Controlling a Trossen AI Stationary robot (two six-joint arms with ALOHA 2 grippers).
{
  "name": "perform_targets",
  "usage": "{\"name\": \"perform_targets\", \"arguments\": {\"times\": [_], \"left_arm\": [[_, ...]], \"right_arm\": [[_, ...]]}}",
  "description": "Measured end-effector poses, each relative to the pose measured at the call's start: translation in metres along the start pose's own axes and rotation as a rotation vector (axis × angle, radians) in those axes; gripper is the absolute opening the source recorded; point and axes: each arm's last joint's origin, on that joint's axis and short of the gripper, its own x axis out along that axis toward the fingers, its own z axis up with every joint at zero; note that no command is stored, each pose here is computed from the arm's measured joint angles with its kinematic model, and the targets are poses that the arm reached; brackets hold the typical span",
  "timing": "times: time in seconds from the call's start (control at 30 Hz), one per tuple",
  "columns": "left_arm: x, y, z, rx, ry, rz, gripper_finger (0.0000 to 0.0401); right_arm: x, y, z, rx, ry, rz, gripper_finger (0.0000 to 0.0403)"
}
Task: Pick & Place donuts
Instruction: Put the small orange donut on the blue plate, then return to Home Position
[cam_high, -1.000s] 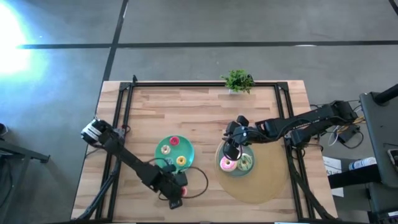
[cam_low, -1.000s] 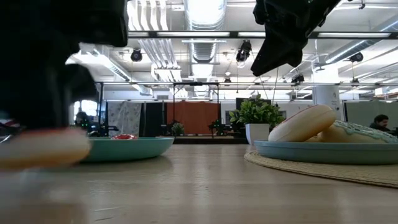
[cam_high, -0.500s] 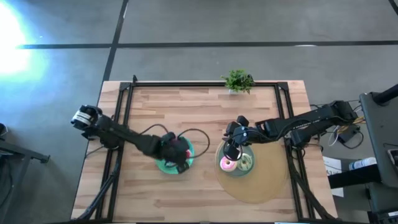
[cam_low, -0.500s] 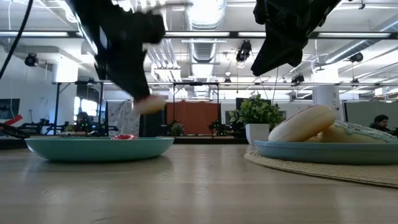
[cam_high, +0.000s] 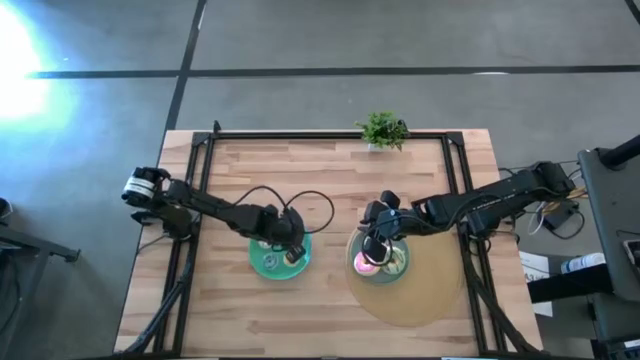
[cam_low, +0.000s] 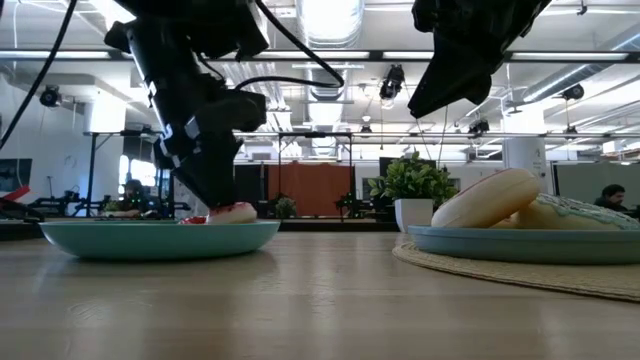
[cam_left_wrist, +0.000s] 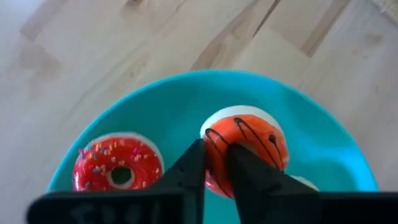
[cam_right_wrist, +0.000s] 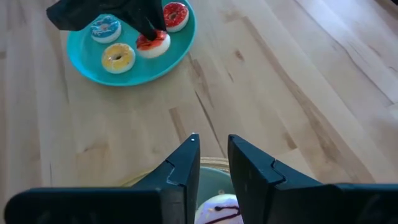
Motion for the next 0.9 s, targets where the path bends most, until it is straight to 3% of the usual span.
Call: {"name": "perform_targets", "arguments": {"times": [0.2,0.3,0.43,0.57,0.73,0.9], "left_arm": [[-0.003,-0.001,0.001,-0.078,-0.003,-0.006,0.0107],[-0.008,-0.003,0.005,-0.082,-0.015,-0.021,0.0124],[-0.014,-0.006,0.008,-0.088,0.029,-0.033,0.0128],[-0.034,-0.018,0.019,-0.075,0.023,-0.149,0.0128],[-0.070,-0.028,0.034,0.022,-0.053,-0.273,0.0128],[-0.101,-0.022,0.039,0.033,-0.097,-0.340,0.0128]], "right_arm": [[0.000,0.000,0.000,0.004,-0.001,-0.002,0.0080],[0.000,0.000,0.000,0.005,-0.002,-0.003,0.0078],[0.000,0.000,0.000,0.005,-0.004,-0.002,0.0077],[-0.003,0.000,0.002,0.011,-0.018,0.005,0.0080],[-0.021,-0.005,0.009,0.020,-0.074,0.034,0.0075],[-0.049,-0.015,0.016,0.003,-0.152,0.067,0.0073]]}}
